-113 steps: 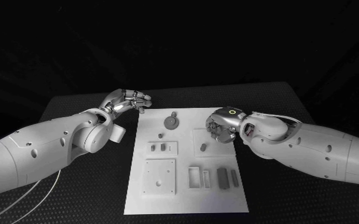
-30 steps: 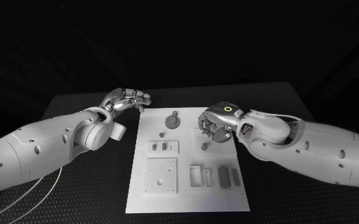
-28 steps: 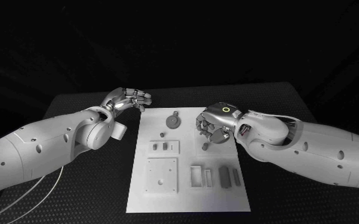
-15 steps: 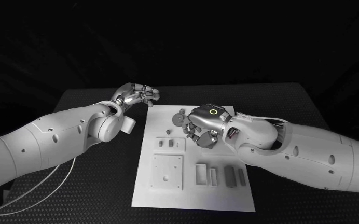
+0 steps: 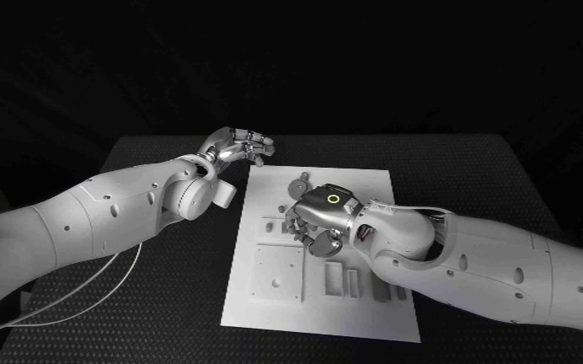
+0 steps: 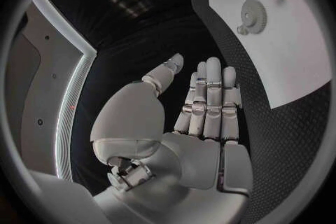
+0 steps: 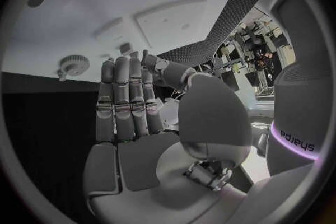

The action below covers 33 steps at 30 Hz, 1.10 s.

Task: Assemble the parts on the task board

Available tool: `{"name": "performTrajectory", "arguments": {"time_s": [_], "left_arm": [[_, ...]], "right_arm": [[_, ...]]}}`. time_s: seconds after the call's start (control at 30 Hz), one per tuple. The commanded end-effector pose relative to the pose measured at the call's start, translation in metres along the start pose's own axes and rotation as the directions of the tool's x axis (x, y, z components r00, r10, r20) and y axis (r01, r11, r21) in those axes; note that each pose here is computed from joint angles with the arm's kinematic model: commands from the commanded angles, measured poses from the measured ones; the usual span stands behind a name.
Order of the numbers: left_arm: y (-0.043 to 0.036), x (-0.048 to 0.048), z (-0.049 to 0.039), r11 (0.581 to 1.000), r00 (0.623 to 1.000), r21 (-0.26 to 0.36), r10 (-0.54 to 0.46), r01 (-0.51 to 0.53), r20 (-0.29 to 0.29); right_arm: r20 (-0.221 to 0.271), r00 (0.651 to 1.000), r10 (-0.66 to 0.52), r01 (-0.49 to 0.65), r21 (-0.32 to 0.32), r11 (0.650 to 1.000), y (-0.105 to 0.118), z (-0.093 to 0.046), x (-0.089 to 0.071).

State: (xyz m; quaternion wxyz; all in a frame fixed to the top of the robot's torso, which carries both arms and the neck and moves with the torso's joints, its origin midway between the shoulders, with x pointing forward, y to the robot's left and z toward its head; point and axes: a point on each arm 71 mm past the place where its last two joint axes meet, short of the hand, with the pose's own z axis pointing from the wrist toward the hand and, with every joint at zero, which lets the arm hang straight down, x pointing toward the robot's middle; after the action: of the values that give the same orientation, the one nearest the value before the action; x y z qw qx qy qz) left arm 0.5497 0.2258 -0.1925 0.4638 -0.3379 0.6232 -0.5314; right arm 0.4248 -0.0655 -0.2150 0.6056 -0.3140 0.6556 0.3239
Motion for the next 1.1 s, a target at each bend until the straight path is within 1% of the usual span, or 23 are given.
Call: {"name": "performTrajectory", "arguments": {"time_s": [0.03, 0.17, 0.4, 0.73, 1.1], "left_arm": [[-0.002, 0.0017, 0.0013, 1.0, 1.0, 0.014, -0.008, 0.008, 0.006], [-0.0022, 0.0028, 0.0016, 1.0, 1.0, 0.015, -0.009, 0.009, 0.004], [-0.0025, 0.0038, 0.0016, 1.0, 1.0, 0.015, -0.012, 0.012, 0.0], [-0.003, 0.0056, 0.0013, 1.0, 1.0, 0.015, -0.014, 0.014, -0.006], [-0.0025, 0.0041, 0.0007, 1.0, 1.0, 0.012, -0.014, 0.014, -0.004]], "right_arm": [[-0.017, 0.999, -0.028, 0.028, -0.018, 0.999, 0.005, 0.001, 0.008], [-0.027, 0.999, -0.022, 0.021, -0.03, 0.999, 0.012, 0.002, 0.017], [-0.04, 0.999, -0.02, 0.019, -0.034, 0.999, 0.016, 0.003, 0.026], [-0.049, 0.998, -0.028, 0.026, -0.028, 0.999, 0.013, 0.0, 0.029], [-0.055, 0.998, -0.027, 0.026, -0.031, 0.999, 0.015, -0.002, 0.034]]}}
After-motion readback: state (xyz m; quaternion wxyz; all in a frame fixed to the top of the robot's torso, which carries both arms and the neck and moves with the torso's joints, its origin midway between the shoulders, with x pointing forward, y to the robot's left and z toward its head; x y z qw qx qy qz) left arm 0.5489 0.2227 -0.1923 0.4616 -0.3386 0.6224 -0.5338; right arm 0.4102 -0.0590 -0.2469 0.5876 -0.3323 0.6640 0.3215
